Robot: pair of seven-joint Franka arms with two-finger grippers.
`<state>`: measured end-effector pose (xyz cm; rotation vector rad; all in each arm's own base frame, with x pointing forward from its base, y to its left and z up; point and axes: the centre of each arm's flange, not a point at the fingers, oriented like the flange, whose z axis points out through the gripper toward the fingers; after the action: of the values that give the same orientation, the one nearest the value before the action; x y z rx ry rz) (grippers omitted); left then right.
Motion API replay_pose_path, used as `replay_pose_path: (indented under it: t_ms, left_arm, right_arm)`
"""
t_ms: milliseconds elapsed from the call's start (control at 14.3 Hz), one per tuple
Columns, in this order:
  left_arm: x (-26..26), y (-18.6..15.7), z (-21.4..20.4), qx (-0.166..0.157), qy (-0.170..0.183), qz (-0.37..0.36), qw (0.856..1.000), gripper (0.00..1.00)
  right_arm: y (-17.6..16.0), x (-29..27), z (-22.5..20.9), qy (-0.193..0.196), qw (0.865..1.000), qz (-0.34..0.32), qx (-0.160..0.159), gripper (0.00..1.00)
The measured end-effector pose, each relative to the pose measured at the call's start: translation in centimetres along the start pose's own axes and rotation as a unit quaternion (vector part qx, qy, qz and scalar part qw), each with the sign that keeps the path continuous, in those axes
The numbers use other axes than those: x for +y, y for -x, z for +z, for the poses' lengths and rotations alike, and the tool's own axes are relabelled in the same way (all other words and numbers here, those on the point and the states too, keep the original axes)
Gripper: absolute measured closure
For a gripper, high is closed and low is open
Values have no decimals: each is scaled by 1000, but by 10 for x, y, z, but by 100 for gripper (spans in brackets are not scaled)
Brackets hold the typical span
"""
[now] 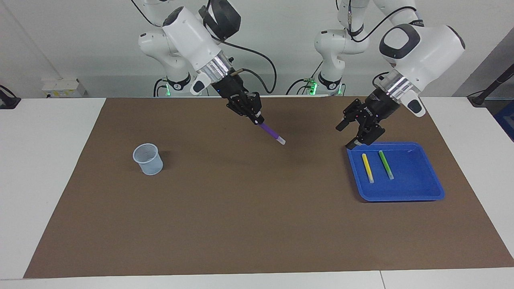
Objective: Right arm passes pens to left for tray arrangement
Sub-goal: 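Carry the purple pen toward the left gripper while the left gripper approaches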
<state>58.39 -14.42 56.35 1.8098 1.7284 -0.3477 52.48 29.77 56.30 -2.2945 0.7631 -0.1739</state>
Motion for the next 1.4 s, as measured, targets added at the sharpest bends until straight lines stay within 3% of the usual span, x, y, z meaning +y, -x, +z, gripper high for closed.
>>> replay_pose_path:
  t_ms: [279,768,1396]
  left_arm:
    - [-13,24,23,-1,9,-36,999,10]
    - [-46,67,61,-8,4,-27,1000,9]
    - [-66,56,39,-5,-4,-29,1000,10]
  right_arm:
    - [19,-7,20,-24,1000,10,12,81]
    - [62,-13,61,-33,999,-7,0,81]
    - [59,-10,63,-31,1000,-4,1,81]
